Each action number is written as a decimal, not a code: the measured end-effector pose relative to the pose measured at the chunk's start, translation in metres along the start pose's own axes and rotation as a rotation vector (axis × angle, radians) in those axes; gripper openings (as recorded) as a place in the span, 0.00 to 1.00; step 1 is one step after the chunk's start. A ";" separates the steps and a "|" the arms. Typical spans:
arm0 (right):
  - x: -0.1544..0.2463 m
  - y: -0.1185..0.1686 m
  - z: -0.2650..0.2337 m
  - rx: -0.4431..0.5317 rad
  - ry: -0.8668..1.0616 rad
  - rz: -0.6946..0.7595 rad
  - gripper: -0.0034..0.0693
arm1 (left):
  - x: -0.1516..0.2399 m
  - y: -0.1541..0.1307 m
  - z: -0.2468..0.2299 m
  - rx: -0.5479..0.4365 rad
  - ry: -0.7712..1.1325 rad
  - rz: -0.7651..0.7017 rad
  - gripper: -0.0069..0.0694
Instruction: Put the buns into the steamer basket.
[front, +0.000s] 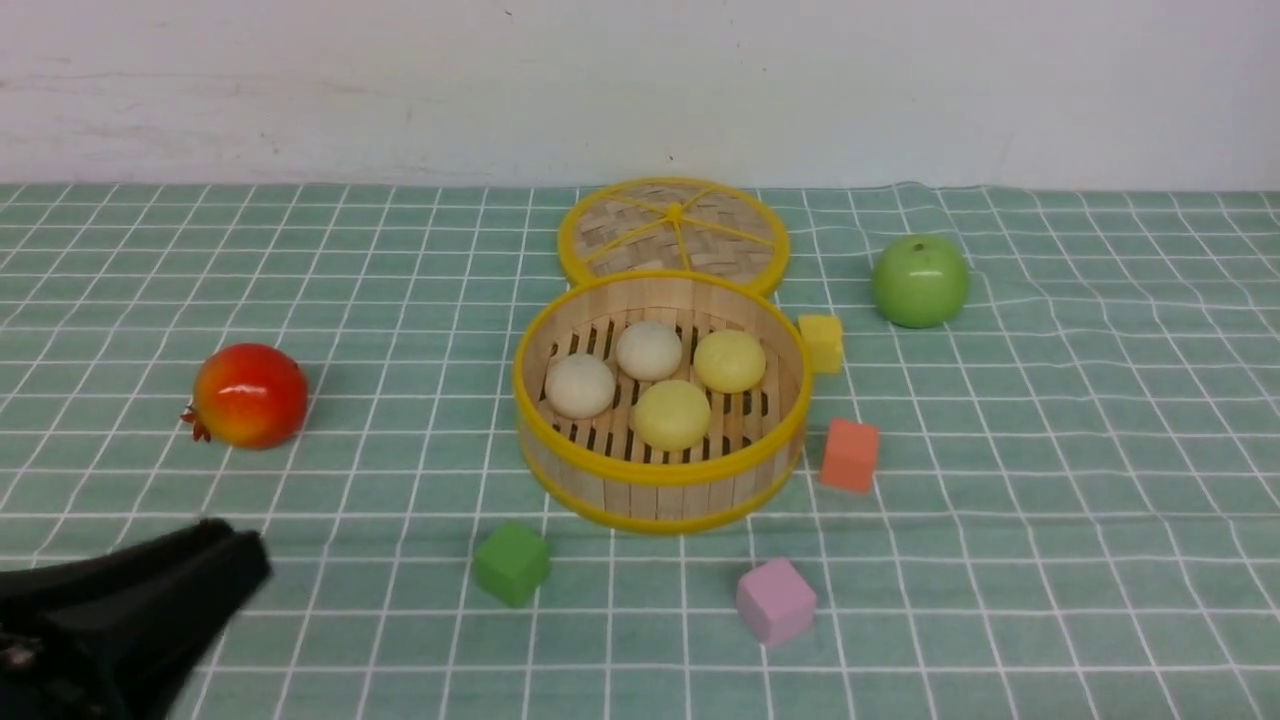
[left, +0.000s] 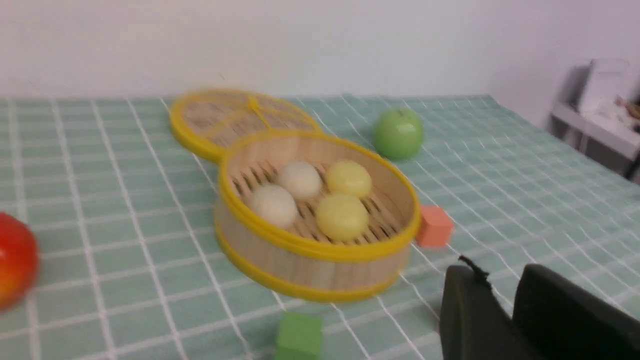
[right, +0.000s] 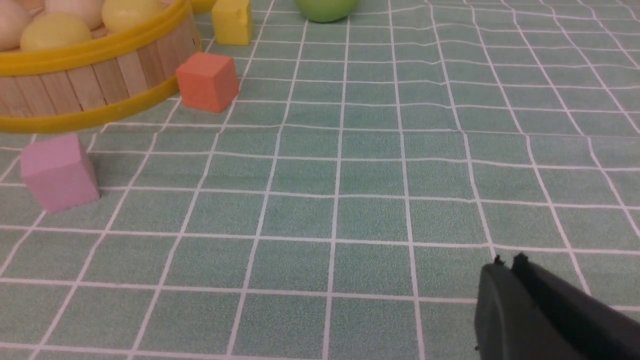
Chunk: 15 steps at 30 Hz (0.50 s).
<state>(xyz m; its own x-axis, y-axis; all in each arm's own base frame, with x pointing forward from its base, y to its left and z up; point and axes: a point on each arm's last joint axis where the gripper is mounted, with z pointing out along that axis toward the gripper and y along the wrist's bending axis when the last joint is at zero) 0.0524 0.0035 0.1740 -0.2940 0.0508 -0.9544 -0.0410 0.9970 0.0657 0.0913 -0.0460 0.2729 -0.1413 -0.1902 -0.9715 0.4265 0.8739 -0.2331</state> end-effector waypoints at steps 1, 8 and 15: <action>0.000 0.000 0.000 0.000 0.000 0.000 0.07 | -0.001 0.002 -0.003 -0.013 -0.021 -0.009 0.21; 0.000 0.000 0.000 0.000 0.000 0.000 0.08 | 0.042 0.027 -0.036 -0.264 0.012 0.078 0.07; 0.000 0.000 0.000 0.001 -0.001 -0.002 0.09 | 0.097 0.042 -0.048 -0.398 0.167 -0.055 0.07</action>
<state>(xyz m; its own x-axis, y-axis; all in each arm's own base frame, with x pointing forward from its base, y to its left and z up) 0.0524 0.0034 0.1740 -0.2931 0.0492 -0.9548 -0.0409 0.9971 0.0639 0.0525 -0.0061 0.1711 -0.3110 -0.1952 -0.9302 0.0411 0.9750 -0.2184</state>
